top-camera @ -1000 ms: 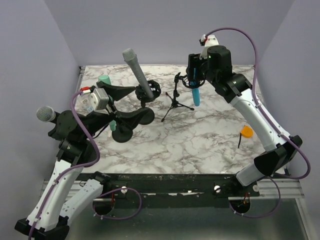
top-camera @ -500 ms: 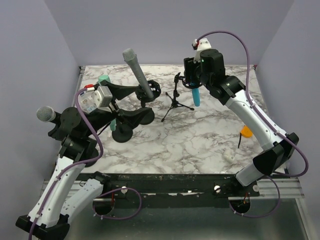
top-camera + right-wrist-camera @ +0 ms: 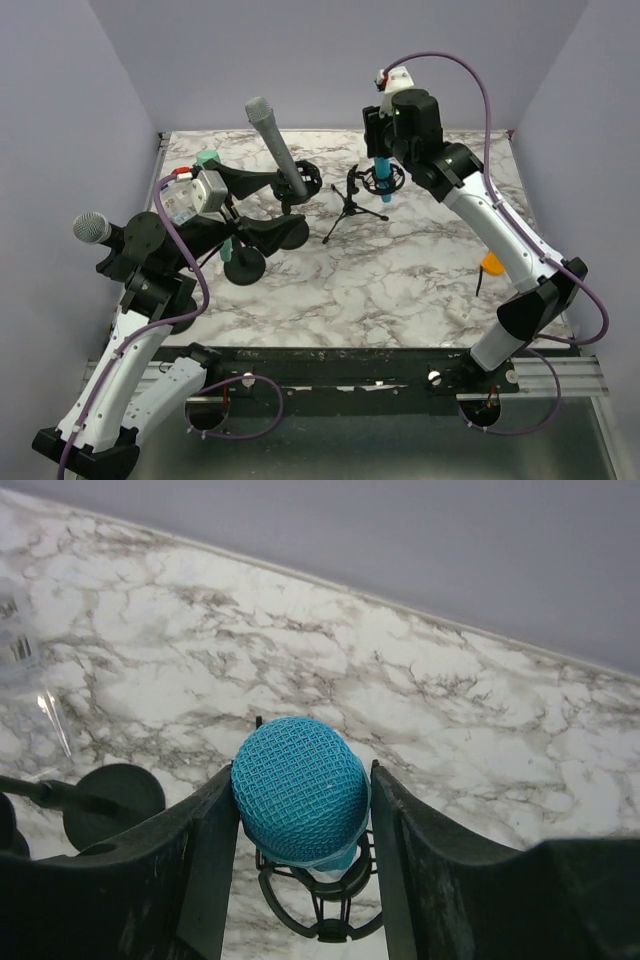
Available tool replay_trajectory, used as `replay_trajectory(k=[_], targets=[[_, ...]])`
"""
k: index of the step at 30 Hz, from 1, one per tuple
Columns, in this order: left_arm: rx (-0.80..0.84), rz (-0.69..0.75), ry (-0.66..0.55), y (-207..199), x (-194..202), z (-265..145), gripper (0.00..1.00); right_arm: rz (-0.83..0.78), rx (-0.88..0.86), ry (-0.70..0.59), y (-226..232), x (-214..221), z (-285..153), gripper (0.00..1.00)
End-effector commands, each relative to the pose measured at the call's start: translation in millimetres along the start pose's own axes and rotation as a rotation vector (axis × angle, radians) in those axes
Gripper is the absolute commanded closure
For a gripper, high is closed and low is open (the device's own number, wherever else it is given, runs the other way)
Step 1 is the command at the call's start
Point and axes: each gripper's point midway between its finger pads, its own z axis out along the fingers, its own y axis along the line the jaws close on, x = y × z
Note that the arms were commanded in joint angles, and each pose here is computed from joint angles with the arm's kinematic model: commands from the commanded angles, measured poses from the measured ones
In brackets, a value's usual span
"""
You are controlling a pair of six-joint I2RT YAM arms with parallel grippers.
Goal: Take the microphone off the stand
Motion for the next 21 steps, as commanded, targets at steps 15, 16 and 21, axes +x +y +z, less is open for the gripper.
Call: replay_trajectory(k=[15,16,21], targets=[[0.029,0.007,-0.006,-4.2,-0.1,1.3,0.01,0.180,-0.011,-0.394,-25.9,-143.8,-95.3,0.82],[0.029,0.007,-0.006,-4.3,-0.1,1.3,0.01,0.192,-0.006,-0.416,-29.1,-147.5,-101.8,0.83],[0.030,0.005,-0.005,-4.2,0.4,1.6,0.01,0.233,0.103,-0.462,-53.3,-146.4,-114.8,0.97]])
